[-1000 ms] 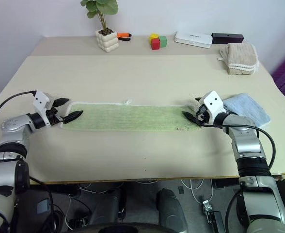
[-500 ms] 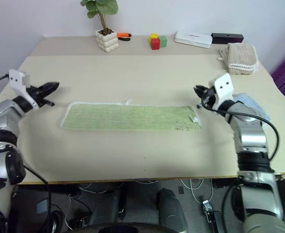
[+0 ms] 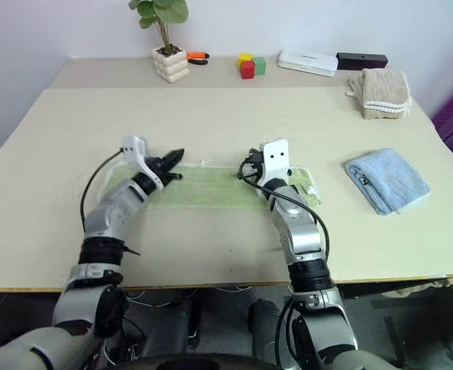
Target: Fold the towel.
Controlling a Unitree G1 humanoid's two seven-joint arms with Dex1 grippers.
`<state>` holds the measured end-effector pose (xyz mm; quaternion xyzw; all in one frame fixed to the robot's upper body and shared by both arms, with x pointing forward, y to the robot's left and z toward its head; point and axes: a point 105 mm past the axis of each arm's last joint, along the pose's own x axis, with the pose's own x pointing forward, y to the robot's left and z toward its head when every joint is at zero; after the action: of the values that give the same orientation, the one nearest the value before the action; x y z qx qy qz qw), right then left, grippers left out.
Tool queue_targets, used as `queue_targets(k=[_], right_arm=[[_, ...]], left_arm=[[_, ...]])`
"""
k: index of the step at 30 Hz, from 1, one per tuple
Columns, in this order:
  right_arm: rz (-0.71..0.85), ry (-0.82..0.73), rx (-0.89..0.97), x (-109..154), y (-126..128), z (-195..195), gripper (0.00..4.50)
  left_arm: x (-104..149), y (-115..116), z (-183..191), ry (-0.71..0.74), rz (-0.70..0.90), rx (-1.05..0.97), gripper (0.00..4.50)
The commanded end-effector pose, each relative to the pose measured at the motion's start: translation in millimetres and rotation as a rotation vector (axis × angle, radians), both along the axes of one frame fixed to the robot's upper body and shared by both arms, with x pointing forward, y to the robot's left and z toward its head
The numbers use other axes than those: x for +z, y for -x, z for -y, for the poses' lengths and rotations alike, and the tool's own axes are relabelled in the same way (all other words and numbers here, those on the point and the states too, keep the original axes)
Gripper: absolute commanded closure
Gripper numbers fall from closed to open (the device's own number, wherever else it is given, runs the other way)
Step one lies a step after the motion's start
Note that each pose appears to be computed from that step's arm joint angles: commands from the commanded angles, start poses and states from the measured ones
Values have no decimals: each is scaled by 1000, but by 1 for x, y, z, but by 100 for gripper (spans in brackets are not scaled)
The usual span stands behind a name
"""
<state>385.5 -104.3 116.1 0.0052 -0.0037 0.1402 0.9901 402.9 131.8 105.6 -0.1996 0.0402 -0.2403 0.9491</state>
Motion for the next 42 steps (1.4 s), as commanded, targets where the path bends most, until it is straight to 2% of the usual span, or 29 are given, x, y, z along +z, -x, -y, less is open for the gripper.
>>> queue_targets(k=[1, 11, 18, 22, 25, 27, 32, 36, 38, 42], right_arm=[[-23, 20, -91, -11, -2, 24, 449], [-80, 88, -271, -39, 9, 82, 449], [-67, 130, -328, -35, 13, 111, 449], [-19, 124, -318, -20, 11, 116, 449], [65, 4, -230, 8, 15, 106, 366], [71, -56, -220, 18, 18, 108, 269], [20, -324, -200, 33, 37, 121, 9], [-87, -554, 27, 41, 69, 101, 3], [-149, -558, 84, 37, 87, 101, 3], [-267, -544, 28, 18, 108, 115, 3]], left_arm=[[3, 1, -9, -69, 32, 32, 450], [-16, 5, -78, -174, -18, 157, 450], [-18, 11, -107, -191, -27, 205, 450], [-15, 13, -117, -135, -45, 207, 450], [-5, 20, -109, -147, 6, 109, 363], [6, 23, -103, -159, 53, 49, 263], [36, 39, -90, -243, 202, -153, 6], [58, 61, -82, -276, 282, -370, 2], [64, 72, -79, -303, 316, -464, 2], [77, 85, -77, -287, 367, -582, 2]])
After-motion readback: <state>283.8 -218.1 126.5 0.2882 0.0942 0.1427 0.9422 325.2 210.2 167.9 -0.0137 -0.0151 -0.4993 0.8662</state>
